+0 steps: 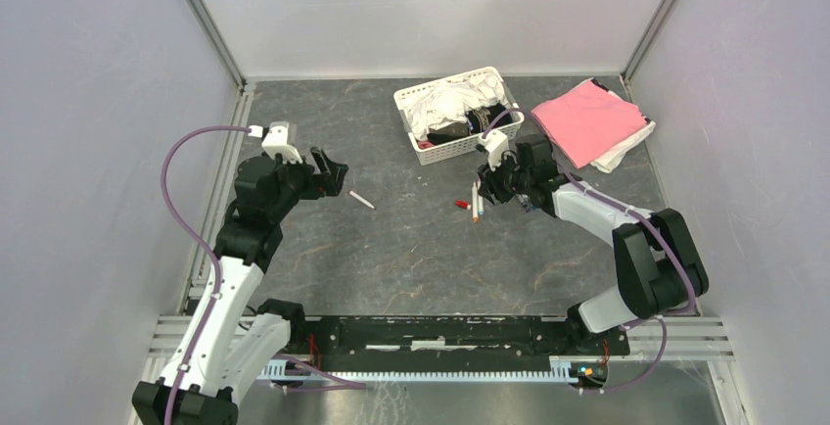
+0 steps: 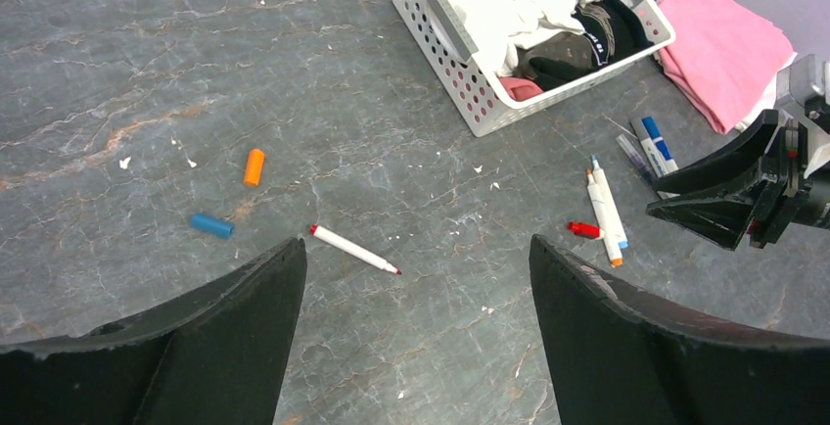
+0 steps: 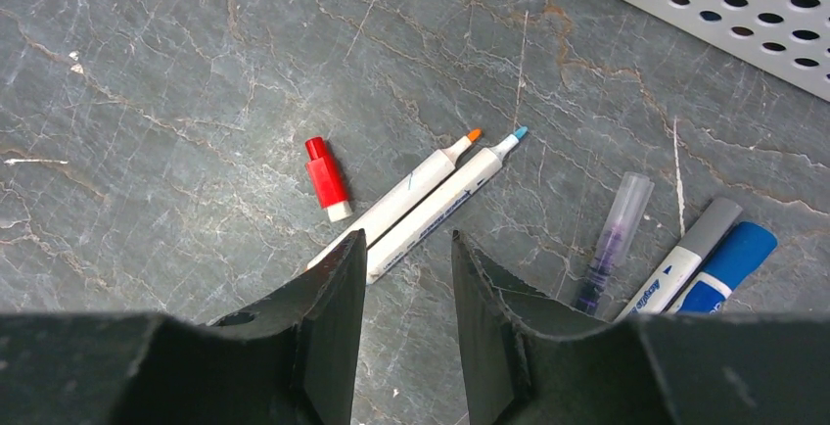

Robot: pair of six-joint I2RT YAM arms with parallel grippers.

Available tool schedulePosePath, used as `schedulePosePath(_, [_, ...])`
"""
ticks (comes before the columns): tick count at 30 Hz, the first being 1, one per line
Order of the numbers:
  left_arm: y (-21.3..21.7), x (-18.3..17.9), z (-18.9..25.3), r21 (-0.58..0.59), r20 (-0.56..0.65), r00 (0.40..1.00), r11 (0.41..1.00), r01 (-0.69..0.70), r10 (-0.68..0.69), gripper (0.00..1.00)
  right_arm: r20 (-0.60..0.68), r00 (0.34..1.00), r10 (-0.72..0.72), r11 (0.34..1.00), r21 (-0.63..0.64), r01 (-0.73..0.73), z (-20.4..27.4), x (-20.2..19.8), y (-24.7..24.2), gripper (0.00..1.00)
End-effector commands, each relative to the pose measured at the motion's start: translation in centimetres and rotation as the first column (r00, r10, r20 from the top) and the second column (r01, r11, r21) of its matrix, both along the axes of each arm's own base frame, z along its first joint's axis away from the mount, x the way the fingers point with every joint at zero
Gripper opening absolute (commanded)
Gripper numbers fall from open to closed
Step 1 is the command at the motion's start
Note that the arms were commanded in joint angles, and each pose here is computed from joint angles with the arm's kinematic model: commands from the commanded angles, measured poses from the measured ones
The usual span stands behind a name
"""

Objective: Insert the pens into the pen caps
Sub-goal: Pick up the pen from the center of the board.

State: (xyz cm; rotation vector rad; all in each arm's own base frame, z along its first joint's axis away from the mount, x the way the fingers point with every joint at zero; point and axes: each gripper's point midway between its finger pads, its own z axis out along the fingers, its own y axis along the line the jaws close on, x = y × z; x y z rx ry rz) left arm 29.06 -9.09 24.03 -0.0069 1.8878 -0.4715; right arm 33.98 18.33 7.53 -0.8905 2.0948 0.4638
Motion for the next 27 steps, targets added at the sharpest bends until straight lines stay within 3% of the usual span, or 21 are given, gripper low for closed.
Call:
schedulePosePath(1, [0.0,0.0,0.0,0.023,0.01,1.0,1.0,0.017,-0.017,0.88,0.033,0.999,0.005,1.0,0.029,-0.006,1.7,1.1,0.7,0.44])
schedulePosePath(11, [-1.2,1.1,-3.1,-0.119,-0.139,0.99,0.993,-0.023,0.006,0.7,0.056,0.998,0.029,0.999,0.034,-0.031,2.9,0.9,0.8,0.44])
schedulePosePath(14, [-1.7,1.5,-5.0,-0.237,-0.203,0.978,0.967,-0.095,0.046,0.68,0.065,0.997,0.032,0.999,0.038,-0.034,3.3,0.9,0.8,0.44])
schedulePosePath(17, [-1.3,1.7,-8.7,-0.294,-0.345,0.929,0.925,-0.239,0.131,0.54,0.072,0.997,0.036,0.998,0.043,-0.039,3.6,0.8,0.9,0.45])
schedulePosePath(20, [-0.8,1.6,-11.9,-0.261,-0.443,0.873,0.902,-0.344,0.205,0.51,0.072,0.996,0.043,0.998,0.047,-0.047,3.8,0.7,0.9,0.44])
schedulePosePath(27, [0.6,2.7,-14.2,-0.083,-0.469,0.783,0.862,-0.5,0.409,0.56,0.08,0.995,0.054,0.997,0.056,-0.059,4.3,0.5,1.0,0.45])
